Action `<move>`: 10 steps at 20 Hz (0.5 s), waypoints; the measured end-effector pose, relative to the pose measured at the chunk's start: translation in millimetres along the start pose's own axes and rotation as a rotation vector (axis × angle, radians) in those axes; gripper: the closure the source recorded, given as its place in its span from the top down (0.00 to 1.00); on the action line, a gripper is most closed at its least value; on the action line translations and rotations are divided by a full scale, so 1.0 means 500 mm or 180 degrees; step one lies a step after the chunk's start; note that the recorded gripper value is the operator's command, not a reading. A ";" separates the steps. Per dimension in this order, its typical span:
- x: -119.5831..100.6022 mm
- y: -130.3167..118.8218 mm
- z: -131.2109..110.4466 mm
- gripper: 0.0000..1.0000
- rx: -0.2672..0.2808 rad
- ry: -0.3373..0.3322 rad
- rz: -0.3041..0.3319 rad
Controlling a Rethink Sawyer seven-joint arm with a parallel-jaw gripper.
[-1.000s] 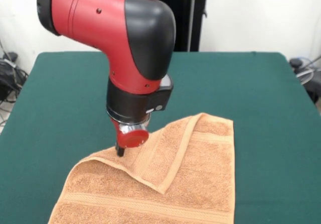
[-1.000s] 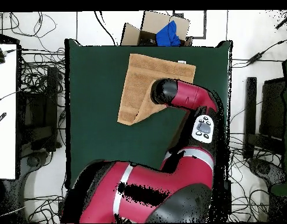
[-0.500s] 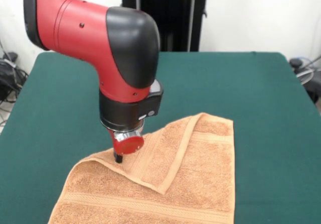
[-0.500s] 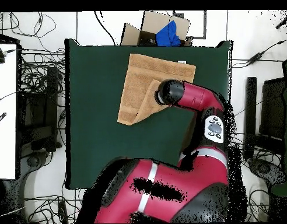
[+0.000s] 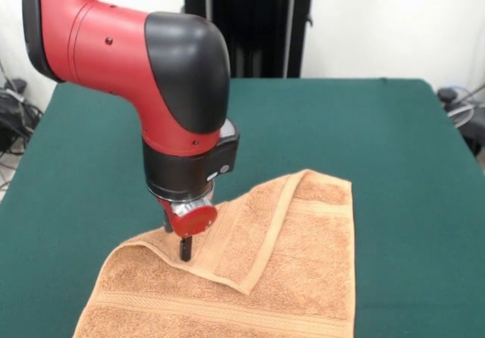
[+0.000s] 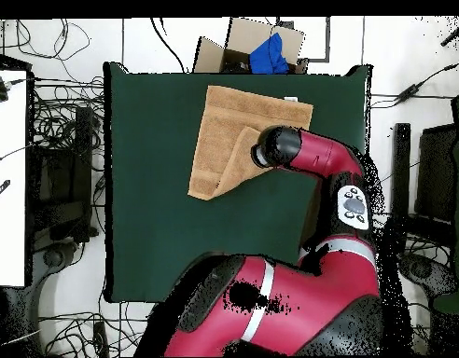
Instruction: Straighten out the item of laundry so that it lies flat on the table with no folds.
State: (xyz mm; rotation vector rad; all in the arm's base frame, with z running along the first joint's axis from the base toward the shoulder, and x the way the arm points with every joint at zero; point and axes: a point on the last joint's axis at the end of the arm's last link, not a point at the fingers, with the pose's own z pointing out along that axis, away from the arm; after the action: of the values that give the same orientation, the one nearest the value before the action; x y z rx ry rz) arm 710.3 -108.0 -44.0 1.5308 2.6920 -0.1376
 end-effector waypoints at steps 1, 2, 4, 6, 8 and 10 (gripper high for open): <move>0.000 0.001 -0.002 1.00 -0.0003 -0.0004 -0.0001; -0.001 0.004 -0.007 1.00 -0.0008 -0.0010 -0.0006; 0.000 0.008 -0.014 1.00 -0.0008 -0.0011 -0.0015; 0.004 0.015 -0.025 1.00 -0.0002 -0.0005 -0.0031; 0.008 0.021 -0.034 1.00 0.0010 0.0007 -0.0048; 0.012 0.030 -0.044 1.00 0.0016 0.0012 -0.0069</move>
State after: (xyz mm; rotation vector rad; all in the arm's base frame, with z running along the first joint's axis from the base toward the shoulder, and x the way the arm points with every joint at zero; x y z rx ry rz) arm 720.4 -93.0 -23.2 1.5052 2.7138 -0.1424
